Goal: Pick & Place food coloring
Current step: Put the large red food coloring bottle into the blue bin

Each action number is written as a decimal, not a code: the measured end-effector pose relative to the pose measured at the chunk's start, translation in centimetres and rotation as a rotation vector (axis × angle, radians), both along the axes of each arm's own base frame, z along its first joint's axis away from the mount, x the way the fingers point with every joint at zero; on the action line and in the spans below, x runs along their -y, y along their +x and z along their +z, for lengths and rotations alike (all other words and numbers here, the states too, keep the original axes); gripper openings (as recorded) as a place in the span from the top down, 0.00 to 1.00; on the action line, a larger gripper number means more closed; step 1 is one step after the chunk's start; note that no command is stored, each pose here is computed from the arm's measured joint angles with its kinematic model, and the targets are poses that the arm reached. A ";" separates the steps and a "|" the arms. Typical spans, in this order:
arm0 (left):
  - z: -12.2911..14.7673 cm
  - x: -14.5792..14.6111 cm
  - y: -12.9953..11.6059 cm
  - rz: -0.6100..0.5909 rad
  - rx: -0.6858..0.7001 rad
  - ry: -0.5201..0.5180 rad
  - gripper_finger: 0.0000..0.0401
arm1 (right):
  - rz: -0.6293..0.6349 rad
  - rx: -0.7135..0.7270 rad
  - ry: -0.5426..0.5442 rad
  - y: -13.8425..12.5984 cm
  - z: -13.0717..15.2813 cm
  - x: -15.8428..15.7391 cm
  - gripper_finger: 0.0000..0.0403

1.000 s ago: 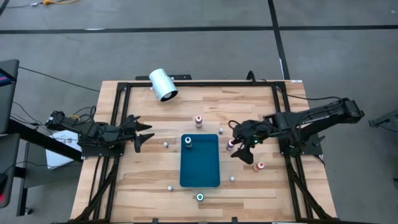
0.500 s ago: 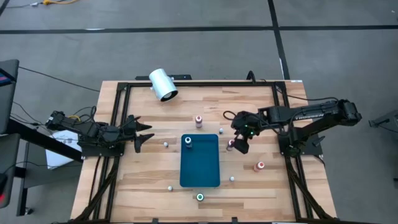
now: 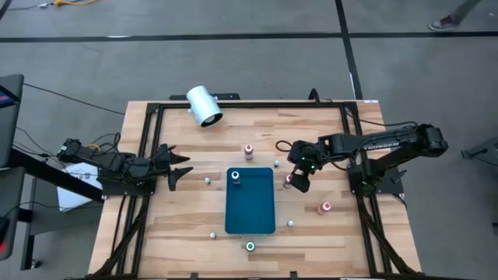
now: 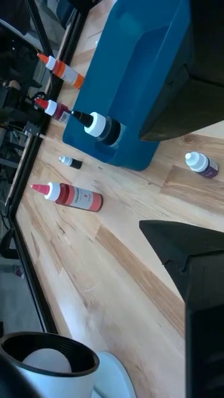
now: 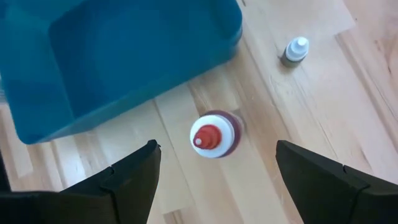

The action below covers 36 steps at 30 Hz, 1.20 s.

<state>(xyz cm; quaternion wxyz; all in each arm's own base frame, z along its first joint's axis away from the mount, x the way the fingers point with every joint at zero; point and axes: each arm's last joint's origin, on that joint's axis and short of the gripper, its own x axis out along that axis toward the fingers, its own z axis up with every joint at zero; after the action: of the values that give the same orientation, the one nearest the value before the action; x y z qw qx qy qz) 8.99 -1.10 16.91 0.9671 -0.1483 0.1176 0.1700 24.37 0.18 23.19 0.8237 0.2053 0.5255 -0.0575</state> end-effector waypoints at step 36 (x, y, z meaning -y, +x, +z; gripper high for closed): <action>0.0 0.0 0.0 0.000 -0.005 0.001 0.48 | 0.058 -0.063 -0.047 2.3 -3.1 -0.1 0.38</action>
<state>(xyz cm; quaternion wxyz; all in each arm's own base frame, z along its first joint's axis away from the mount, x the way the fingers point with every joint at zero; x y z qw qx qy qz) 8.98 -1.10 16.86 0.9669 -0.1474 0.1199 0.1705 26.64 0.29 20.13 0.8126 0.1686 0.5554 -0.0521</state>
